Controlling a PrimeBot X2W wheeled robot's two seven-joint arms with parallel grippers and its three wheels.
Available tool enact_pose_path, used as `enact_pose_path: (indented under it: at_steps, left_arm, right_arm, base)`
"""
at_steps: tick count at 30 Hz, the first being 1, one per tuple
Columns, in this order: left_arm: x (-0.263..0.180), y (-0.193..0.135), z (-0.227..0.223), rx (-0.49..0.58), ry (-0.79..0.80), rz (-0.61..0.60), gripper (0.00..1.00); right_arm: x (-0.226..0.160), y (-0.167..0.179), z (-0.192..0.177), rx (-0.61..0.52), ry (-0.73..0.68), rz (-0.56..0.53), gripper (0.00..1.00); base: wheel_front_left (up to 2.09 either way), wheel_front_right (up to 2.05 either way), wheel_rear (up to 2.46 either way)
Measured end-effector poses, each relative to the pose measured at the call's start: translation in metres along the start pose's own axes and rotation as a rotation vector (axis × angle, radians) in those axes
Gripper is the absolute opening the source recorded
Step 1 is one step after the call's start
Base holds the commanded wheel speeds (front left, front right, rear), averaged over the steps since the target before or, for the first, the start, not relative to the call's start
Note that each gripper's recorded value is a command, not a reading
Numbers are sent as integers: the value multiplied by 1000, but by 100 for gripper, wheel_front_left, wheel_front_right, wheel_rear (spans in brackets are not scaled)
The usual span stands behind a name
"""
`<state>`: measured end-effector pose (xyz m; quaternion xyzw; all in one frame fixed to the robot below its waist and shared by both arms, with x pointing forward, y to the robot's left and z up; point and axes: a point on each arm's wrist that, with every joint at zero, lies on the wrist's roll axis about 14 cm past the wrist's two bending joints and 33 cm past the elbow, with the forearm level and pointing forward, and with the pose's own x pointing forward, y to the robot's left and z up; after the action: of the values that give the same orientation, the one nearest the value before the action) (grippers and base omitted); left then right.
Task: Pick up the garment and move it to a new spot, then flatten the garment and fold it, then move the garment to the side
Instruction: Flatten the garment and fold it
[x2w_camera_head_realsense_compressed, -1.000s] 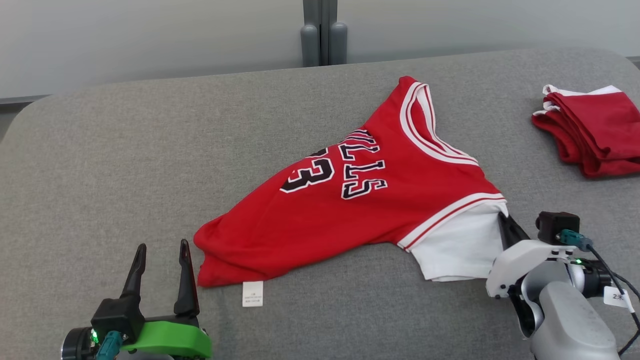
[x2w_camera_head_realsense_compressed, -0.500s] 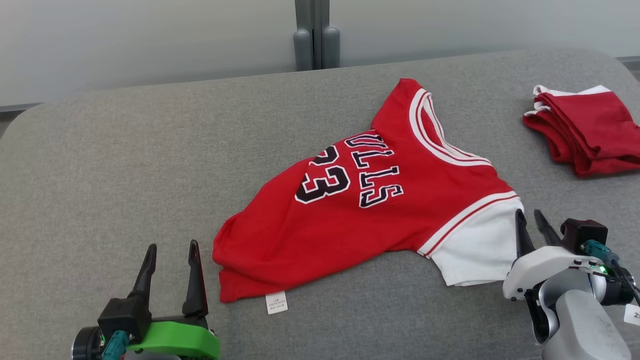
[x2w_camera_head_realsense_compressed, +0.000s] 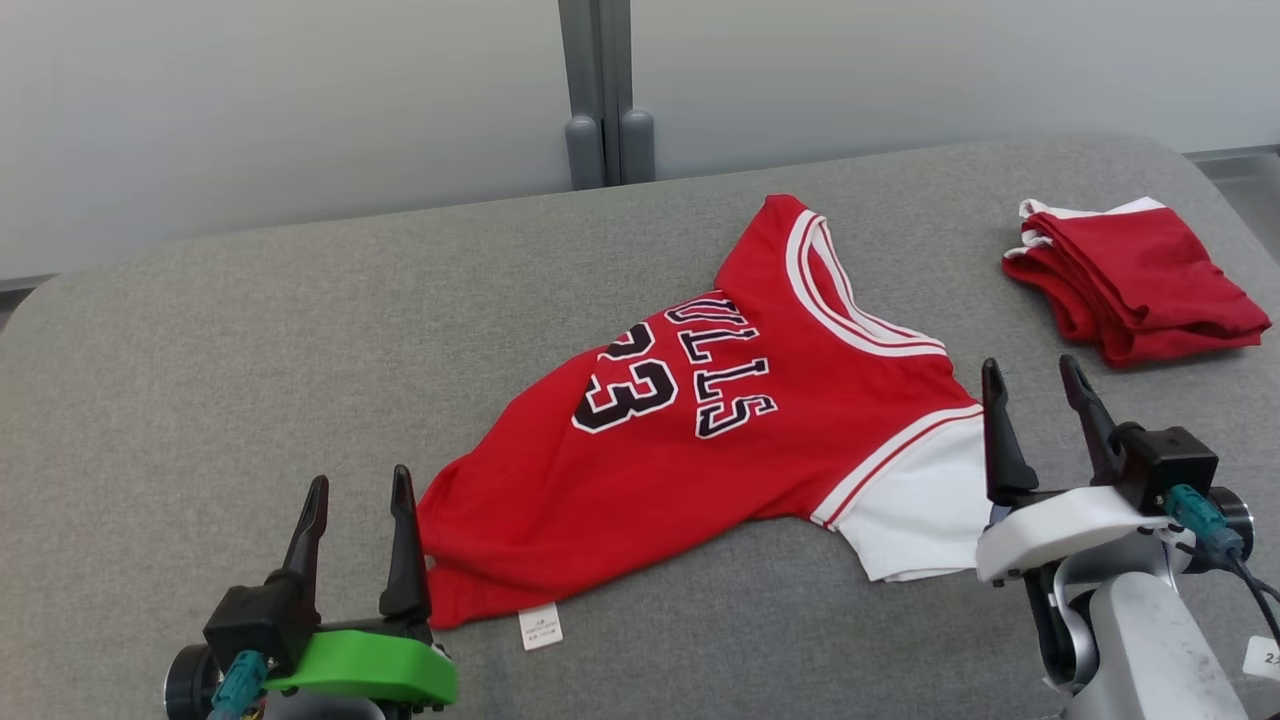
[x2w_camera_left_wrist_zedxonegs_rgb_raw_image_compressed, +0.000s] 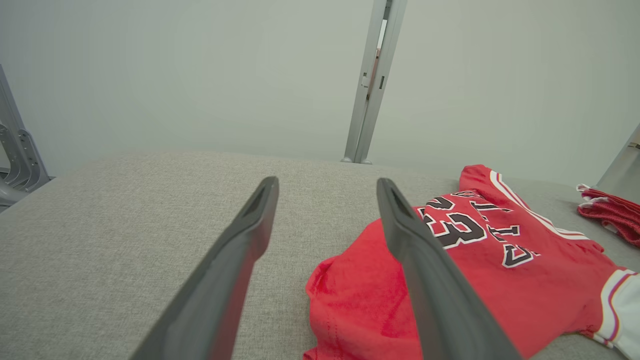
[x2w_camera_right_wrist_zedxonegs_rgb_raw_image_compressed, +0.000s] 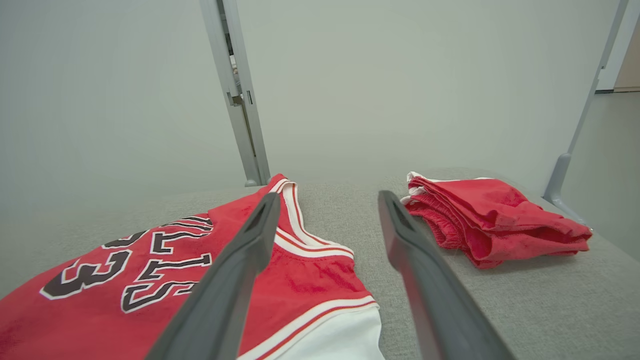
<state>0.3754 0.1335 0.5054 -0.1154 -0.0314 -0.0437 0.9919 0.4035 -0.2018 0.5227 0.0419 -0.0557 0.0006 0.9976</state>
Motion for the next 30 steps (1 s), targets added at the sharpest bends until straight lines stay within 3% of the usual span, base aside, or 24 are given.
enact_pose_path:
  at_steps: [11, 30]
  left_arm:
    - [-12, 2, -7, -13, 24, 21, 100]
    - [-21, 5, -17, -4, 58, 37, 100]
  right_arm:
    - [-17, 42, 7, 52, -30, 119, 100]
    - [-21, 56, -4, 67, 2, 156, 100]
  base:
    - [0, 0, 0]
    - [0, 0, 0]
